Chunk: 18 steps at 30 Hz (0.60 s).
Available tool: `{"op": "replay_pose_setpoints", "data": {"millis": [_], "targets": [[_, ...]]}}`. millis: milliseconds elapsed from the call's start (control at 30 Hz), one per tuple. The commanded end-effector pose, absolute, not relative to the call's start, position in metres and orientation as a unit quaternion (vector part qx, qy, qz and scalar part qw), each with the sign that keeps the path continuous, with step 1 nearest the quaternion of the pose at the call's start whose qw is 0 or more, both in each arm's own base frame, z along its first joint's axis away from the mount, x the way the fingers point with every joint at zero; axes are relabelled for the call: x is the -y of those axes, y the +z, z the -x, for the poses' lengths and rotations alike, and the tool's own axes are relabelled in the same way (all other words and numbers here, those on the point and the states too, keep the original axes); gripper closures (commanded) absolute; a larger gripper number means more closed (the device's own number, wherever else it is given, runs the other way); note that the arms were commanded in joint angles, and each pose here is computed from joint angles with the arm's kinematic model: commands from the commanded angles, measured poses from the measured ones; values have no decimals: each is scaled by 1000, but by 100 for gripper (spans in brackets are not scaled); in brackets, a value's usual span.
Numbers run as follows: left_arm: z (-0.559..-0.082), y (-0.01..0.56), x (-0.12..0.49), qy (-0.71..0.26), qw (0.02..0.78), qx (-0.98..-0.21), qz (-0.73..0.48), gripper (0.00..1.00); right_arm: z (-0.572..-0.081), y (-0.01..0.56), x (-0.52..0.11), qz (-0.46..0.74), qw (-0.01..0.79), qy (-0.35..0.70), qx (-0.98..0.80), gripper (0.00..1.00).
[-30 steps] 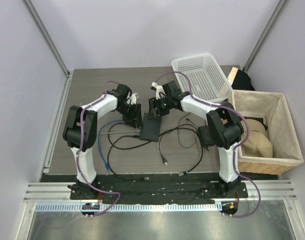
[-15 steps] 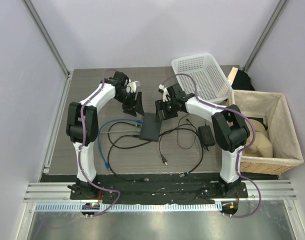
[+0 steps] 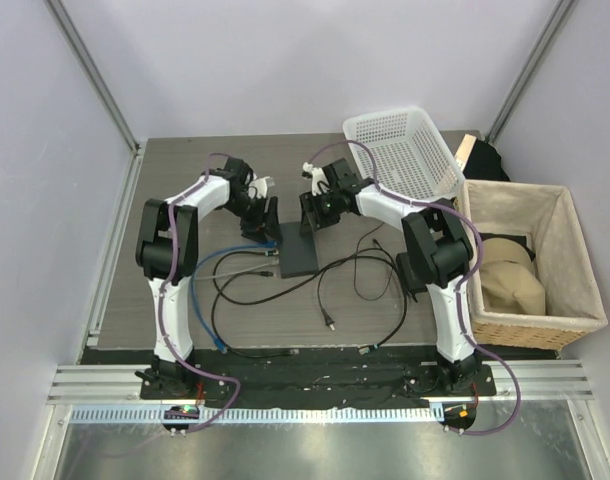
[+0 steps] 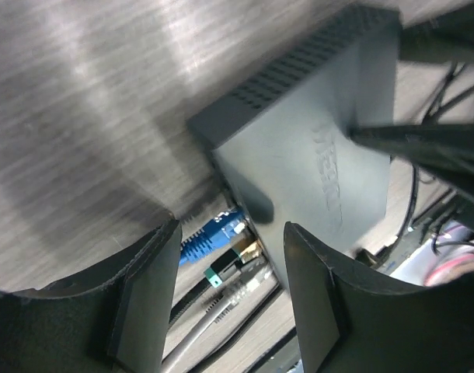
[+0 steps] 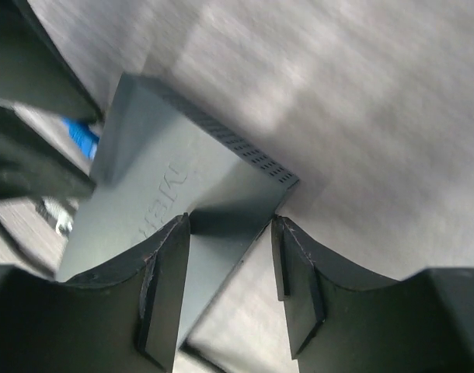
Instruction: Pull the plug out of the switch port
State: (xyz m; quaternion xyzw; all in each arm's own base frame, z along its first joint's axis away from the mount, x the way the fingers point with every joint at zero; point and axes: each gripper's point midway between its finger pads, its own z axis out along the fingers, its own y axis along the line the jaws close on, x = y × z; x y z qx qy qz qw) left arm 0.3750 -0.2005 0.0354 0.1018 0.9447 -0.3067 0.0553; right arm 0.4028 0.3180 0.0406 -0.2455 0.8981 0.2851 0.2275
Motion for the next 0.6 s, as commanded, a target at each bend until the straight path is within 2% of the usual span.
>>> {"op": "replay_pose_setpoints", "data": {"millis": [0,133,200,333,433,500,567], "targets": [[-364,52,211,-343,62,-932,-101,40,-431,58,-342,294,274,312,-861,48],[-360,52,208,-340,62,-933,-105,40,-438,58,-346,295,279,312,-859,48],[-360,55,207,-339,64,-932,-110,40,-443,68,-345,296,294,303,-857,44],[-357,63,205,-348,65,-929,-107,39,-460,118,-338,313,362,273,-834,33],[-360,77,205,-365,89,-921,-107,39,-457,154,-336,329,394,273,-814,32],[-364,83,202,-371,107,-916,-104,38,-447,165,-337,336,395,285,-806,37],[-365,83,200,-374,110,-916,-94,38,-428,155,-343,355,372,298,-804,47]]}}
